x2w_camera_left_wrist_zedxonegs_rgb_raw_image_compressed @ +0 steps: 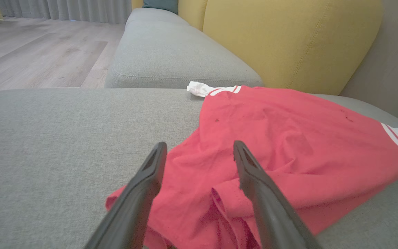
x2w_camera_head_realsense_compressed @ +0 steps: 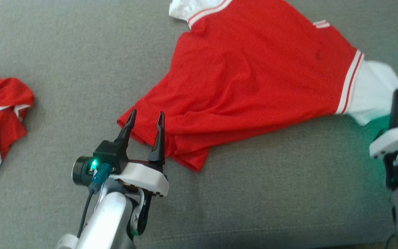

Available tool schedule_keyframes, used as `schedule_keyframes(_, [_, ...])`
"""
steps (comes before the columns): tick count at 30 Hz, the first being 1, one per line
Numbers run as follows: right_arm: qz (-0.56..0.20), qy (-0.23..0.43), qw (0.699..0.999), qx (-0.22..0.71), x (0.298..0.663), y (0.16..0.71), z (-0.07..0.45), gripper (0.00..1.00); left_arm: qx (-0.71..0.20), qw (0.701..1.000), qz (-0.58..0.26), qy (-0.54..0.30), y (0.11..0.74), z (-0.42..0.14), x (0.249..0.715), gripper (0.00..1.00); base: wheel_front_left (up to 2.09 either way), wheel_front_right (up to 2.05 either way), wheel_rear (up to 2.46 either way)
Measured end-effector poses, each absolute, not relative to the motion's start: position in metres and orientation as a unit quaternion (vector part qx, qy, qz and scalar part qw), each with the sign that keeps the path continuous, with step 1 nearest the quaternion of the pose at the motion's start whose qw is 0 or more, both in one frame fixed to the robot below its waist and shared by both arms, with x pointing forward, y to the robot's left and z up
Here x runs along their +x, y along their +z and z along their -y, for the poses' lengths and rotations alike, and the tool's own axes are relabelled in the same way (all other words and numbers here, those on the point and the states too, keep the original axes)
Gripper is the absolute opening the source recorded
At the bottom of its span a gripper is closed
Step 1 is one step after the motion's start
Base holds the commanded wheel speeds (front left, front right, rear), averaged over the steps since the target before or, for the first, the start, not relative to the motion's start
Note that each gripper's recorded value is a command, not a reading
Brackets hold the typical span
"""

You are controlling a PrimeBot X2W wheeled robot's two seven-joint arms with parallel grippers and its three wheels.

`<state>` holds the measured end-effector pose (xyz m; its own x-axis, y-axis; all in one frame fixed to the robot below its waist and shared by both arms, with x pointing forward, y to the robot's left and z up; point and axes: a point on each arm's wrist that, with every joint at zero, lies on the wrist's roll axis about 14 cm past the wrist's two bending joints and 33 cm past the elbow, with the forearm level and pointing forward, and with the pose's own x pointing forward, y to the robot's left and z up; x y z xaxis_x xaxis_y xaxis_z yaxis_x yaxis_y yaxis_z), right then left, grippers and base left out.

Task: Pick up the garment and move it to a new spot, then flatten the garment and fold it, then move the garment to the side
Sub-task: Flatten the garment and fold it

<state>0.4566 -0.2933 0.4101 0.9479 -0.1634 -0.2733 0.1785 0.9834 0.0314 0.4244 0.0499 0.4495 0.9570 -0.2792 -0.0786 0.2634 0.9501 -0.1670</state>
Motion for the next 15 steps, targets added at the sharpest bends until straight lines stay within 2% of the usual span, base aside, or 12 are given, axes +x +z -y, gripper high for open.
schedule_keyframes(3, [-0.146, -0.098, 0.984, 0.035, 0.435, 0.403, 0.297, 0.0, -0.078, 0.985, -0.044, -0.145, 0.455, -0.045, 0.423, 1.0, 0.0, 0.0, 0.0])
schedule_keyframes(5, [-0.146, -0.107, 0.982, 0.044, 0.425, 0.402, 0.298, 0.98, -0.077, 0.985, -0.042, -0.148, 0.457, -0.043, 0.423, 1.0, 0.0, 0.0, 0.0])
schedule_keyframes(9, [-0.114, -0.124, 0.984, 0.051, 0.425, 0.419, 0.305, 1.0, -0.074, 0.986, -0.054, -0.138, 0.45, -0.049, 0.423, 1.0, 0.0, 0.0, 0.0])
schedule_keyframes(15, [-0.088, -0.113, 0.989, 0.047, 0.434, 0.432, 0.292, 1.0, -0.076, 0.987, -0.091, -0.11, 0.425, -0.063, 0.425, 1.0, 0.0, 0.0, 0.0])
